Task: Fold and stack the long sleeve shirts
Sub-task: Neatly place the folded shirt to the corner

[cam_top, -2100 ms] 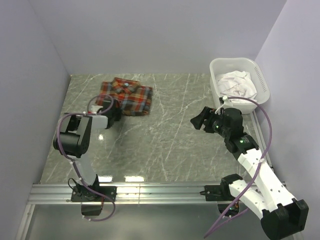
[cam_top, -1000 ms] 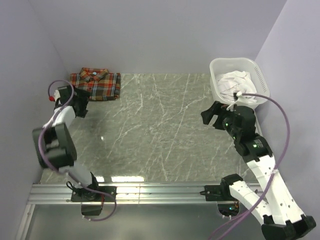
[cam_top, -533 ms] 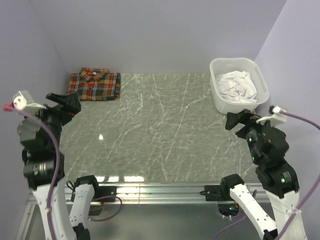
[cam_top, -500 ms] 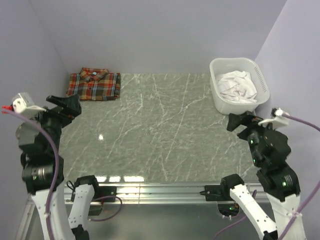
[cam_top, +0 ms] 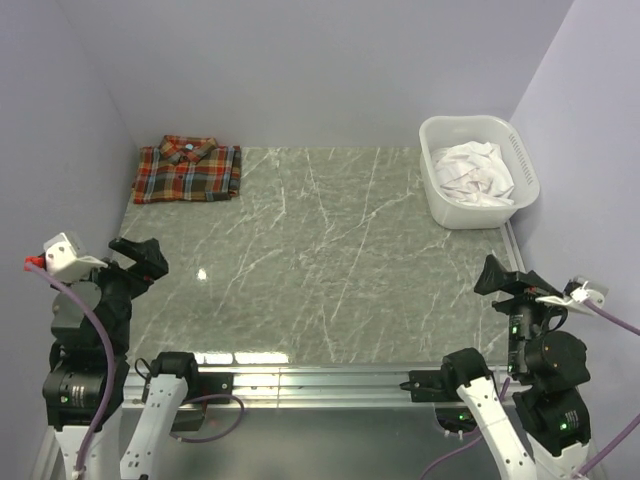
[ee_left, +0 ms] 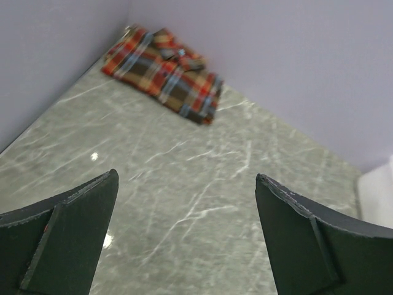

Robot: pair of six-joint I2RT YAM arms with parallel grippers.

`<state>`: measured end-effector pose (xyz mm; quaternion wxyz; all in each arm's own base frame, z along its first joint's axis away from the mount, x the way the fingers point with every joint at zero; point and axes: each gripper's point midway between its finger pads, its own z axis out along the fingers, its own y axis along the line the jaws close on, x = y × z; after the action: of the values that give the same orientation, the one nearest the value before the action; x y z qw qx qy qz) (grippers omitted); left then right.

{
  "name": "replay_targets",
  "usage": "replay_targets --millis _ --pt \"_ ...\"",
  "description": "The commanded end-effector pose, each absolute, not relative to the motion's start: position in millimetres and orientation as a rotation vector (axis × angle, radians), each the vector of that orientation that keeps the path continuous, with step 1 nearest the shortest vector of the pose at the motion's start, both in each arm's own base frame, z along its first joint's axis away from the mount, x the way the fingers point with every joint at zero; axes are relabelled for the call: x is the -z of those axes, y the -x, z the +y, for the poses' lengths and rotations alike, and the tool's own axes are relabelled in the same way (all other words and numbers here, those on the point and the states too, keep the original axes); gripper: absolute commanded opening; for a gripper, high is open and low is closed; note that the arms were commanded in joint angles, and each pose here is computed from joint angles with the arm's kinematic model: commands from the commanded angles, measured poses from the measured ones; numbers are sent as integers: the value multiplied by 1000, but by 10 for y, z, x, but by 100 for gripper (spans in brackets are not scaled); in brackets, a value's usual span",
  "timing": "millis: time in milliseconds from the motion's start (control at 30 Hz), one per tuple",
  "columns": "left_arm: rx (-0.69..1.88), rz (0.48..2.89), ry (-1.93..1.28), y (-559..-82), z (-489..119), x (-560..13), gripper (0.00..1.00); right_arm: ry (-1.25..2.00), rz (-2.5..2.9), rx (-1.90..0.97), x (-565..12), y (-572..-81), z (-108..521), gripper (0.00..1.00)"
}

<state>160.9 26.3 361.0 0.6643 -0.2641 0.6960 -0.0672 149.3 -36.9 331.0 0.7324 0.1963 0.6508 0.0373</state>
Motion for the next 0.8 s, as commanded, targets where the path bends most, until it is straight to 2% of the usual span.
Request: replay_targets --millis 0,767 --pt "72 1586 664 -1619 405 -3419 99 -455 1360 -70 -3373 -1464 -442 100" --pt "91 1630 623 -1733 327 -3320 99 -429 1393 -111 -3352 -1585 -320 100"
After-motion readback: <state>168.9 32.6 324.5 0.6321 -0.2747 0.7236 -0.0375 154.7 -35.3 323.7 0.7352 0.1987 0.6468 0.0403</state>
